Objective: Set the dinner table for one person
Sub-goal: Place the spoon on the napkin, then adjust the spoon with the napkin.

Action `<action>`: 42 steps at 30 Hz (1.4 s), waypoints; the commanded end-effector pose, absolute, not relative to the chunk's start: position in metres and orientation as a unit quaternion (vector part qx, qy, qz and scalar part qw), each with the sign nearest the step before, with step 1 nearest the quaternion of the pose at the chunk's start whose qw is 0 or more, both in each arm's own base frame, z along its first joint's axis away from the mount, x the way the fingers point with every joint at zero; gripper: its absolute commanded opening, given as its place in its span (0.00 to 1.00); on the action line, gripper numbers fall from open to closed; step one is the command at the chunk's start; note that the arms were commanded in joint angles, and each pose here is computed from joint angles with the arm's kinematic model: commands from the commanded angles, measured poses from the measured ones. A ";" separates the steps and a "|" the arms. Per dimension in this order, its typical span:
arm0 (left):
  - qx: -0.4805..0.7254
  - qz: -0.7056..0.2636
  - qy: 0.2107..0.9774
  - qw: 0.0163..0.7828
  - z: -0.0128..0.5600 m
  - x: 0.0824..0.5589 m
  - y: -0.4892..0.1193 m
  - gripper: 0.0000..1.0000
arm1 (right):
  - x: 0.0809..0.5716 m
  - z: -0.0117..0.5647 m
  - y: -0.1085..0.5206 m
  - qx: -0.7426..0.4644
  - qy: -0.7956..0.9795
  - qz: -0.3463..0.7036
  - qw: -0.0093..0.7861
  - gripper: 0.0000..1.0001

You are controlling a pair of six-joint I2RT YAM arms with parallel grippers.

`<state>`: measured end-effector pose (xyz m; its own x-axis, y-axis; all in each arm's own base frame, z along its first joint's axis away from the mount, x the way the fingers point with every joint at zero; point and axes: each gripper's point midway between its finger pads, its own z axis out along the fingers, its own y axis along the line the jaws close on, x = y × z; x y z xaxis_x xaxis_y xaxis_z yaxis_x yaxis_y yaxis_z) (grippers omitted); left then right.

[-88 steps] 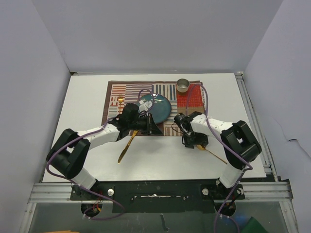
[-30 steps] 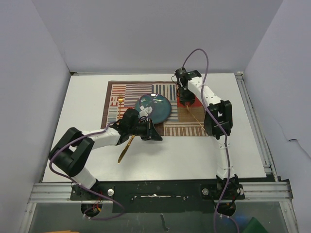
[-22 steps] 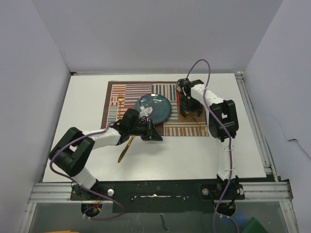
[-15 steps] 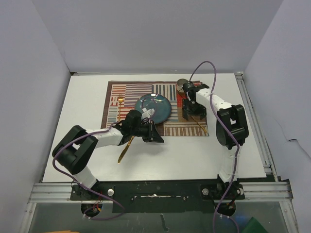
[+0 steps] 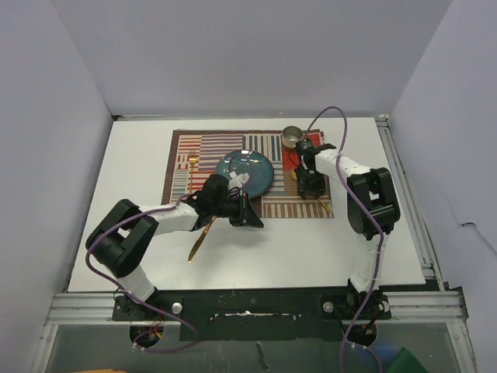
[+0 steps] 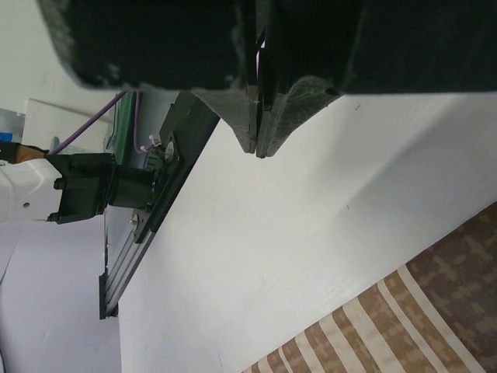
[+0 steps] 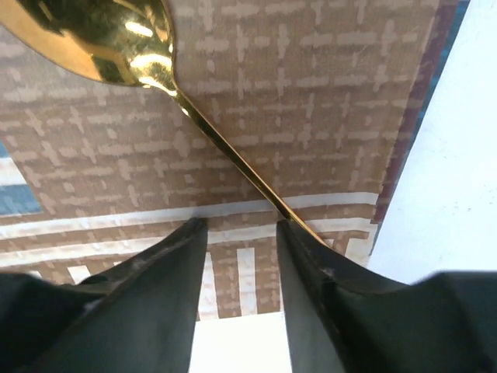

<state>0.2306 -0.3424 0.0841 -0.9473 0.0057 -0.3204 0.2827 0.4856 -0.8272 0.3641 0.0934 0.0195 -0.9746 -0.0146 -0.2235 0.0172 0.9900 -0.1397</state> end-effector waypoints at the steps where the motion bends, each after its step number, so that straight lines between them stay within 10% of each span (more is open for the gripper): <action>1: 0.110 -0.519 0.829 0.178 0.116 0.242 -0.353 0.00 | 0.377 0.017 0.089 0.005 0.989 -0.066 0.135 0.28; 4: 0.108 -0.518 0.830 0.177 0.115 0.244 -0.353 0.00 | 0.375 0.017 0.089 0.002 0.989 -0.063 0.132 0.01; 10: 0.107 -0.518 0.830 0.176 0.114 0.243 -0.354 0.00 | 0.372 0.020 0.089 -0.001 0.989 -0.060 0.134 0.00; 14: 0.108 -0.518 0.830 0.176 0.115 0.244 -0.357 0.00 | 0.373 0.031 0.089 -0.003 0.988 -0.059 0.146 0.16; 42: 0.110 -0.516 0.833 0.166 0.106 0.241 -0.363 0.00 | 0.384 0.028 0.065 0.026 0.988 -0.046 0.143 0.41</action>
<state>0.2314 -0.3521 0.0865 -0.9446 0.0194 -0.3276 0.2955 0.4848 -0.8232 0.3711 0.0721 0.0294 -0.9659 0.0143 -0.2584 0.0393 0.9950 -0.0918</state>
